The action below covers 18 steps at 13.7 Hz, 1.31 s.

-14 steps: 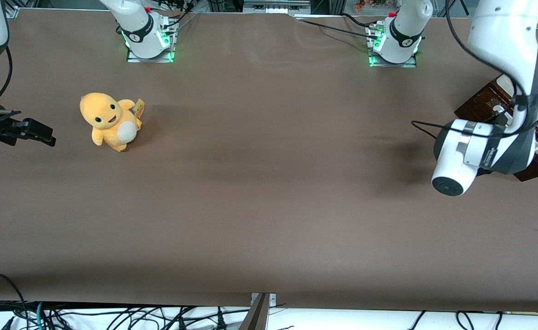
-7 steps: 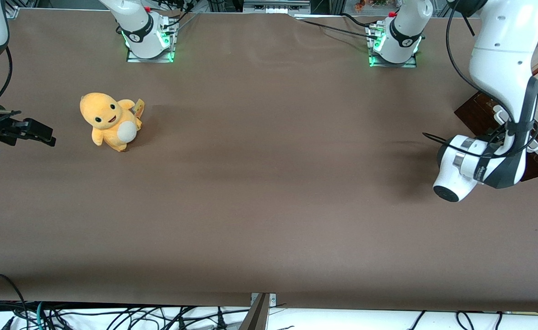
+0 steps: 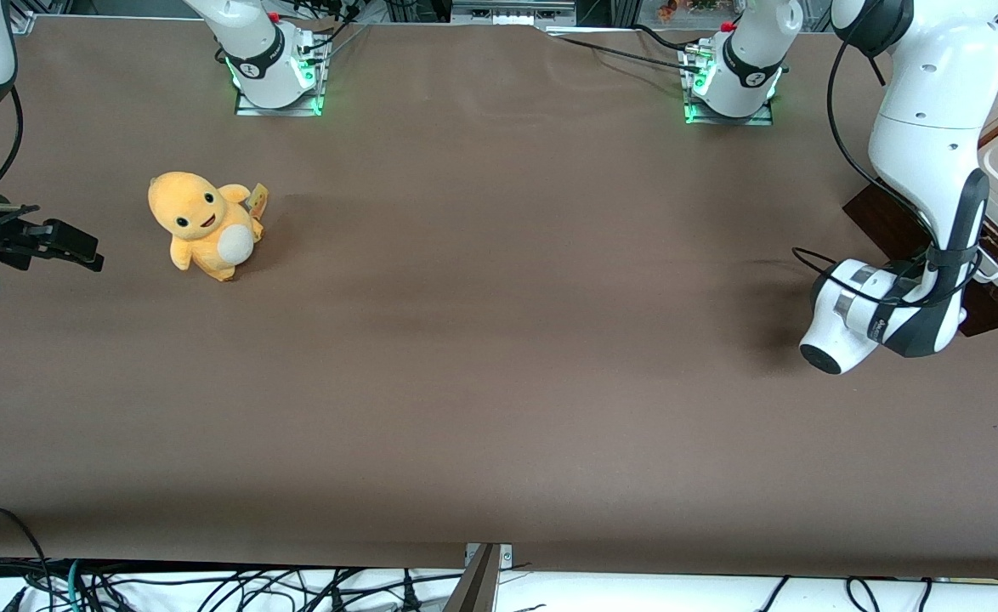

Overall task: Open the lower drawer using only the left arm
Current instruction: 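Lower and align the open left gripper around the white handle, then close the left gripper on the white bar handle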

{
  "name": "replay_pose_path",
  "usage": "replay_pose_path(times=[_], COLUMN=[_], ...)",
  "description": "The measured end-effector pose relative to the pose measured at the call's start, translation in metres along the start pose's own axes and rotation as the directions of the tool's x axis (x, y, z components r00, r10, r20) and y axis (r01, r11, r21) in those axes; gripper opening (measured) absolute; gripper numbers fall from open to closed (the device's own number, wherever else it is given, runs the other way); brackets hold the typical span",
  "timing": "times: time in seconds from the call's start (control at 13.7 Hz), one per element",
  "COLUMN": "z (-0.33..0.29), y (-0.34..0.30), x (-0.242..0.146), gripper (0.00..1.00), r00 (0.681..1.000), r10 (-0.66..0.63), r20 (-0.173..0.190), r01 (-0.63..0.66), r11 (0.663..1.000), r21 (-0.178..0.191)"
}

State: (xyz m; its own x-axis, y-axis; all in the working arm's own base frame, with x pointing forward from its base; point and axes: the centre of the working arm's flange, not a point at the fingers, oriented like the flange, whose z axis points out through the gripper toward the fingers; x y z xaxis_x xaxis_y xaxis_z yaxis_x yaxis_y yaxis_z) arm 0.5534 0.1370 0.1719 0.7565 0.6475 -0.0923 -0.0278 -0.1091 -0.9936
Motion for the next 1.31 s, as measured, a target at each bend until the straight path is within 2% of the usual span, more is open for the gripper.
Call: replay_pose_path(times=[0.15, 0.36, 0.44, 0.58, 0.88, 0.95, 1.02, 1.09, 1.31], z=[0.004, 0.011, 0.012, 0.014, 0.018, 0.018, 0.018, 0.017, 0.017], y=[0.003, 0.01, 0.011, 0.011, 0.012, 0.012, 0.012, 0.012, 0.013], x=[-0.001, -0.003, -0.001, 0.002, 0.005, 0.006, 0.006, 0.005, 0.005], gripper=[0.87, 0.6, 0.59, 0.45, 0.42, 0.35, 0.22, 0.18, 0.18], r00=[1.0, 1.0, 1.0, 0.999, 0.999, 0.999, 0.999, 0.998, 0.998], r10=[0.003, -0.017, -0.023, -0.029, -0.036, -0.038, -0.041, -0.058, -0.063], r20=[0.005, 0.0, -0.012, -0.023, -0.022, -0.023, -0.024, -0.025, -0.027], r01=[-0.003, 0.017, 0.023, 0.029, 0.036, 0.039, 0.041, 0.058, 0.063], r11=[1.0, 1.0, 0.999, 0.999, 0.999, 0.999, 0.999, 0.998, 0.998], r21=[0.005, 0.019, 0.024, 0.021, 0.011, 0.01, 0.009, 0.008, 0.006])
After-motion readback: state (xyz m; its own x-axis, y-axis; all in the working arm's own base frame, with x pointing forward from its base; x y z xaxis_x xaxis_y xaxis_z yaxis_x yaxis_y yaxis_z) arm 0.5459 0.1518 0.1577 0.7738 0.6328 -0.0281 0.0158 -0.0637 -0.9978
